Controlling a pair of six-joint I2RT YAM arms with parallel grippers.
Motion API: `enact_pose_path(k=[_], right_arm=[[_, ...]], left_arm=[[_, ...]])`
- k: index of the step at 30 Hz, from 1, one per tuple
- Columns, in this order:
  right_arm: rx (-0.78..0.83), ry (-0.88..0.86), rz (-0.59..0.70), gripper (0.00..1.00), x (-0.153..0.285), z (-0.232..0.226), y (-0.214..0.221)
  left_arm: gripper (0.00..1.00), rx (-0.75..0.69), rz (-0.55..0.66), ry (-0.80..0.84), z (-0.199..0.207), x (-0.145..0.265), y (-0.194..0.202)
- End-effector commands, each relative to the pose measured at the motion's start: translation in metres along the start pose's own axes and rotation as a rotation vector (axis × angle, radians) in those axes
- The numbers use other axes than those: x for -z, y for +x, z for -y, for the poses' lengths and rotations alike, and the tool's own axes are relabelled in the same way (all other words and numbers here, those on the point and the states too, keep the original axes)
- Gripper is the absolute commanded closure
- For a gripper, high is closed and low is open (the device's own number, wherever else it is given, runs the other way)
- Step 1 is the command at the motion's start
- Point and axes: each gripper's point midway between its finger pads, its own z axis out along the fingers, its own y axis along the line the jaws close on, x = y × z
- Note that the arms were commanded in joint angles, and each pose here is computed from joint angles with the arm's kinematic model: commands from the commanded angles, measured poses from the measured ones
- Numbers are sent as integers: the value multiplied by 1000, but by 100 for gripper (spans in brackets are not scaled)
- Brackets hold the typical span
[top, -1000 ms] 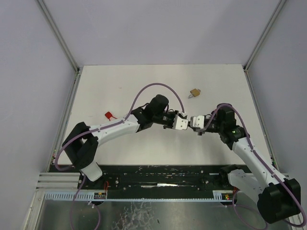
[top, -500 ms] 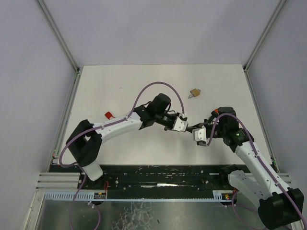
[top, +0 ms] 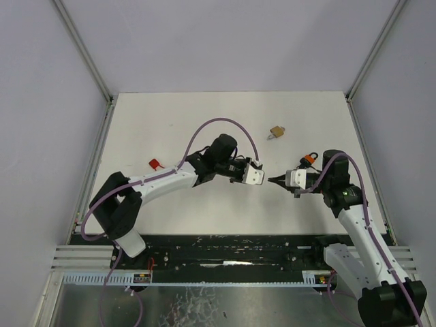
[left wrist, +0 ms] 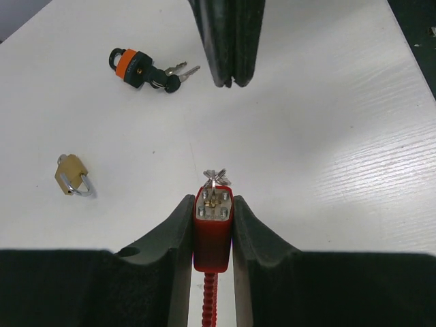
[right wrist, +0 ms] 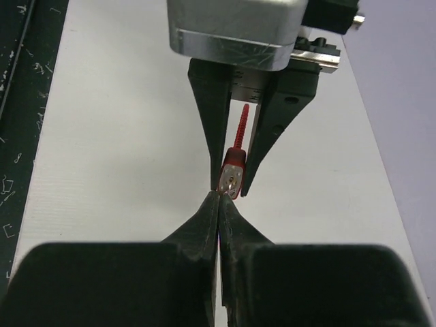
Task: Lock with the key
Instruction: Lock the lock.
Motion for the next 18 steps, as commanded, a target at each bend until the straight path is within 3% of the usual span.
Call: enact_pose_path(k=[1,3,6,18], right_arm=[[-73,24,68,86,-3,9,-12],[-129,24,101,70,-8,5,-7],[-225,74,140,61,-14,9,2],[-218,96,153,63,-29,16,6]], left_arm=[[100,-38,12,-64,-14,4,-11],[100,-42,20,-68,-14,5,-12],[100,-43,29,-64,-13,4,-15],[100,-37,54,-42,-11,2,-20]])
